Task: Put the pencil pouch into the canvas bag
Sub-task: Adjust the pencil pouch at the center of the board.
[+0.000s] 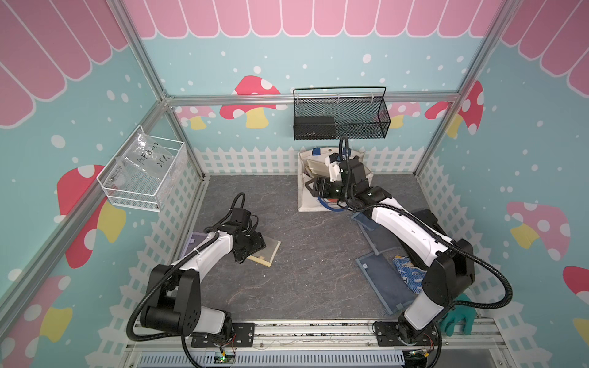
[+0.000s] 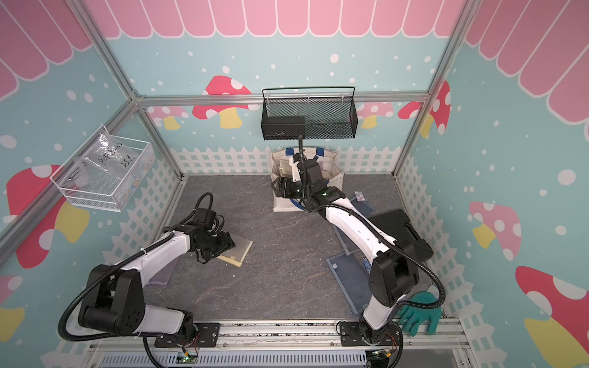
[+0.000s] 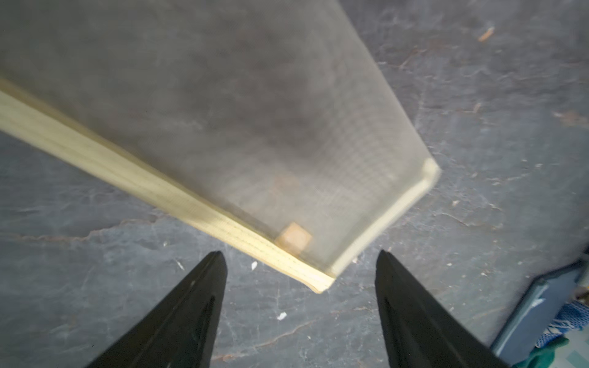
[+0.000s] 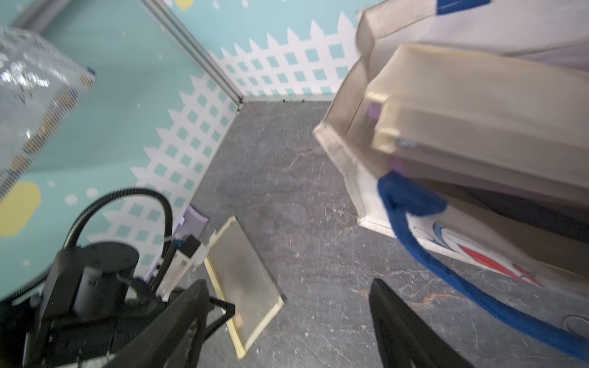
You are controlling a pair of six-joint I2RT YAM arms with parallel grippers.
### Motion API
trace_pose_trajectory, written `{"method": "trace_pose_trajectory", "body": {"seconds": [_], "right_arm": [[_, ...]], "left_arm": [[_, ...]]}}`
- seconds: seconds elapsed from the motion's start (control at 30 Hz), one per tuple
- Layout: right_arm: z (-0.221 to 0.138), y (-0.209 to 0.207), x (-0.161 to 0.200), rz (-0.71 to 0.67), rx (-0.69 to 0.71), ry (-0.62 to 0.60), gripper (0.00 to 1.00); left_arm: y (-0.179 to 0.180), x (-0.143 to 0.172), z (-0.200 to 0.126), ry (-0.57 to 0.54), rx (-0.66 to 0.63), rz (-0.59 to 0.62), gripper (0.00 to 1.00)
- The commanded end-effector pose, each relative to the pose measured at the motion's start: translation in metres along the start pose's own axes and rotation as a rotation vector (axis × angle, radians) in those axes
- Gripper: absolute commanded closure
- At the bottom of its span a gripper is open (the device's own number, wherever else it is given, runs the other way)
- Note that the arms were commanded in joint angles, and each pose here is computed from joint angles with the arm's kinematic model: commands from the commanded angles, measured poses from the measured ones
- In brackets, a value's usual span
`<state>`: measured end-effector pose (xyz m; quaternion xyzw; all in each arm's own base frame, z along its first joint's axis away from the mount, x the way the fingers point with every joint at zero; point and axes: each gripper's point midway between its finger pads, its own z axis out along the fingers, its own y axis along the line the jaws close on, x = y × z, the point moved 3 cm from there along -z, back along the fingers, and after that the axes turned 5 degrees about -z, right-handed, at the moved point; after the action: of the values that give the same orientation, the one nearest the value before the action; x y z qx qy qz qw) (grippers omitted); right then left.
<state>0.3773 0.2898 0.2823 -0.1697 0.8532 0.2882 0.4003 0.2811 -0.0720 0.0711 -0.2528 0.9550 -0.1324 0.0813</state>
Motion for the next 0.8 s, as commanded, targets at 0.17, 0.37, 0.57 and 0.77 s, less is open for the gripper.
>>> {"method": "trace_pose_trajectory", "body": {"seconds": [0.17,0.37,0.57,0.77], "right_arm": [[-0.009,-0.01,0.054,-0.125,0.057,0.138,0.15],[-0.004,-0.013,0.074,-0.101,0.043,0.192,0.17],[-0.004,-0.017,0.095,-0.07,0.031,0.241,0.17],[-0.011,-0.022,0.133,-0.006,0.005,0.295,0.17]], "left_arm": [[-0.02,0.018,0.03,0.022,-0.02,0.077,0.25],[-0.037,0.056,0.059,0.075,-0.059,0.149,0.25],[-0.059,0.094,0.071,0.121,-0.046,0.244,0.26],[-0.085,0.131,0.066,0.166,0.002,0.369,0.26]]}}
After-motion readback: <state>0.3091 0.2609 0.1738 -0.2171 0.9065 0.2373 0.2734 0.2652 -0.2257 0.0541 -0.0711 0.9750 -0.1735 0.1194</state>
